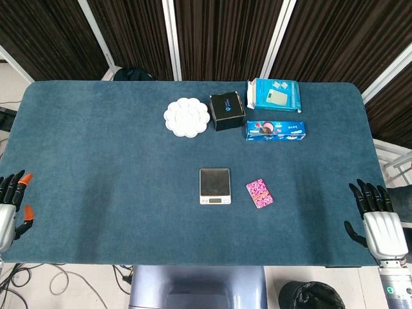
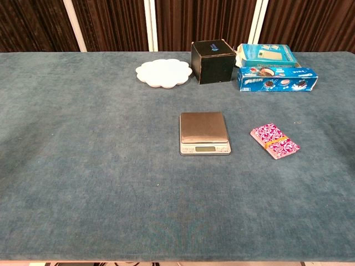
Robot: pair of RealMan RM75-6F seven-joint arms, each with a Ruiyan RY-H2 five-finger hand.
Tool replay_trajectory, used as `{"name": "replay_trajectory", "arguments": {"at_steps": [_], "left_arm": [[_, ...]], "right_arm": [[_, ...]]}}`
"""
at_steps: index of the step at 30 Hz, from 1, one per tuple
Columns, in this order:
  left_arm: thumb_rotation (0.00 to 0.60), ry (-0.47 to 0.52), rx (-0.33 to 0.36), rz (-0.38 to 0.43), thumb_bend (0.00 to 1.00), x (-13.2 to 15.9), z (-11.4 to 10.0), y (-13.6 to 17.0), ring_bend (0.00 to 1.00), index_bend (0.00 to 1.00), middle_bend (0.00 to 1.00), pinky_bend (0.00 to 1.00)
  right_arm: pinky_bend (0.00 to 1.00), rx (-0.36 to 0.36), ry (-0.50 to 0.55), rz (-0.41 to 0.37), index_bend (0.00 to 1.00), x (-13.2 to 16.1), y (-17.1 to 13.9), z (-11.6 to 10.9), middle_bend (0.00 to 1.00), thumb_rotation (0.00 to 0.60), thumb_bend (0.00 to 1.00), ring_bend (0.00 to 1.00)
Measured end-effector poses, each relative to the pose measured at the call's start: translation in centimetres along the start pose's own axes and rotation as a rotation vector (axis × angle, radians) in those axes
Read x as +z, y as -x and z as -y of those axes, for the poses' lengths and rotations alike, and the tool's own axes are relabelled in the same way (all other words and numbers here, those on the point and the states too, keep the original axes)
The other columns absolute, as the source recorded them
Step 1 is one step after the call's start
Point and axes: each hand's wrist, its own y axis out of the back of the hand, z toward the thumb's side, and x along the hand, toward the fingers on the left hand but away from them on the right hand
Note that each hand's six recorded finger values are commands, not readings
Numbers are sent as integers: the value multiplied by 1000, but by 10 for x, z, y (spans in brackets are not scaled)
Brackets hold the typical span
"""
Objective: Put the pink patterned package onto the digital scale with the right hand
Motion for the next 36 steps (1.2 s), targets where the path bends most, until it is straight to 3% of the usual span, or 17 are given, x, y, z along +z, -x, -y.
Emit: {"name": "replay_trajectory", "arguments": {"at_steps": [17,36], "left_arm": [[600,6,-4,-12,652,-2,0,0,0,40,2,0],[600,9,-8,-29,652,-4,0,1,0,36,0,0]], "right_arm": [[0,35,31,37,0,-1,-3,1,41,600,389,20],[0,119,86,-119,0,22,-1,15,42,600,390,19]]}}
